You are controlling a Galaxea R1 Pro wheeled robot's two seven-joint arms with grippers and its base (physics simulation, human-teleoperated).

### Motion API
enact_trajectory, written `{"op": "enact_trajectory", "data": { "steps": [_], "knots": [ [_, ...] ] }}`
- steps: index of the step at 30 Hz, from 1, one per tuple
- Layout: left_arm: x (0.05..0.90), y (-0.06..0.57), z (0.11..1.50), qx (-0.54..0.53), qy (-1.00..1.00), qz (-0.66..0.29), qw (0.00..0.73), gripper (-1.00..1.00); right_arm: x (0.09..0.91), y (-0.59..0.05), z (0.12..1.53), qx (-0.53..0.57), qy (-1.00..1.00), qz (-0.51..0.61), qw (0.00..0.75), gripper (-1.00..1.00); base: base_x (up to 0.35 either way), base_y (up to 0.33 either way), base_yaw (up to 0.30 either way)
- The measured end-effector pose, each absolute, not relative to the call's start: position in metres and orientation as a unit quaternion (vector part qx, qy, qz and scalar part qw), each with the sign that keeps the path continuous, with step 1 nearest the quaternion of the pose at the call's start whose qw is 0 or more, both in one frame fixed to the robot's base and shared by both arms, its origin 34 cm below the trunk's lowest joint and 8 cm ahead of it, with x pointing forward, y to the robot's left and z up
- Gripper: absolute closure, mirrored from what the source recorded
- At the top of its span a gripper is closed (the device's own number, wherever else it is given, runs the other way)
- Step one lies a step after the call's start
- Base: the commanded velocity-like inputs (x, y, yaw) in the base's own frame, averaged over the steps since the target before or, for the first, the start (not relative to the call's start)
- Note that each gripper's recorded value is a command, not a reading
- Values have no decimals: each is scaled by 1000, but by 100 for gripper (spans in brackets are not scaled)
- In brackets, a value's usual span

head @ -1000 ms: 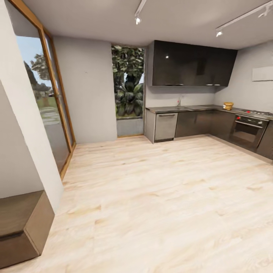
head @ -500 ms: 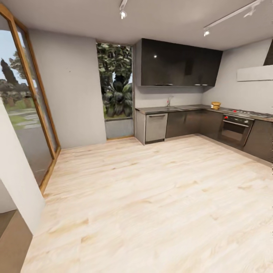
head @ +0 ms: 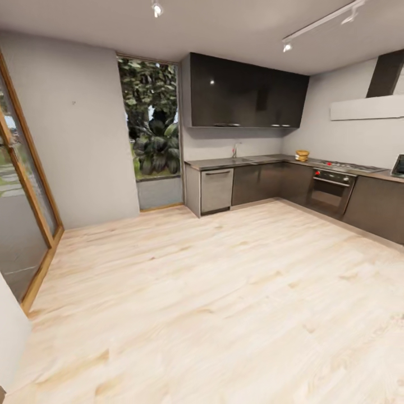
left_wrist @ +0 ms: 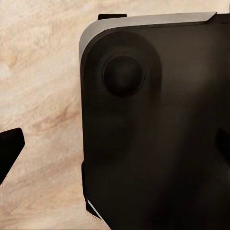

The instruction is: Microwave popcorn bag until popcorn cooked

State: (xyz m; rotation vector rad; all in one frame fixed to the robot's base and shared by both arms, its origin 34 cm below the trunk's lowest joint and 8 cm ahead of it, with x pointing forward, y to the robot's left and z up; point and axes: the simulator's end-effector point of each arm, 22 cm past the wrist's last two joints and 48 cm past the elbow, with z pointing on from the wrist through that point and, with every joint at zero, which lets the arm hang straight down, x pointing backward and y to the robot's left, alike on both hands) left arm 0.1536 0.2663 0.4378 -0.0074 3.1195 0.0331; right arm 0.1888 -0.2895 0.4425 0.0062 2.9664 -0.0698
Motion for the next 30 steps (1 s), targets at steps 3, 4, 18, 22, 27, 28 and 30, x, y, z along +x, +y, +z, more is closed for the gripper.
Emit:
{"op": "enact_trajectory", "data": {
  "steps": [3, 4, 18, 22, 27, 28, 30],
  "knots": [
    [153, 266, 438, -2, 1000, 10, 10, -100, 188, -290, 442, 2, 996, -23, 86, -100, 340, 0, -272],
    [153, 266, 438, -2, 1000, 11, 10, -100, 188, -290, 442, 2, 996, -23, 86, -100, 340, 0, -273],
    [151, 266, 438, -2, 1000, 10, 8, -100, 187, -289, 442, 2, 996, -23, 84, -100, 340, 0, -183],
    [151, 266, 438, -2, 1000, 10, 8, -100, 187, -290, 442, 2, 996, -23, 84, -100, 340, 0, -185],
    [151, 266, 438, -2, 1000, 11, 8, -100, 187, -290, 442, 2, 996, -23, 84, -100, 340, 0, -184],
    [151, 266, 438, -2, 1000, 11, 8, -100, 187, -290, 442, 2, 996, -23, 84, -100, 340, 0, -125],
    [151, 266, 438, -2, 1000, 11, 8, -100, 187, -289, 442, 2, 996, -23, 84, -100, 340, 0, -65]
  ]
}}
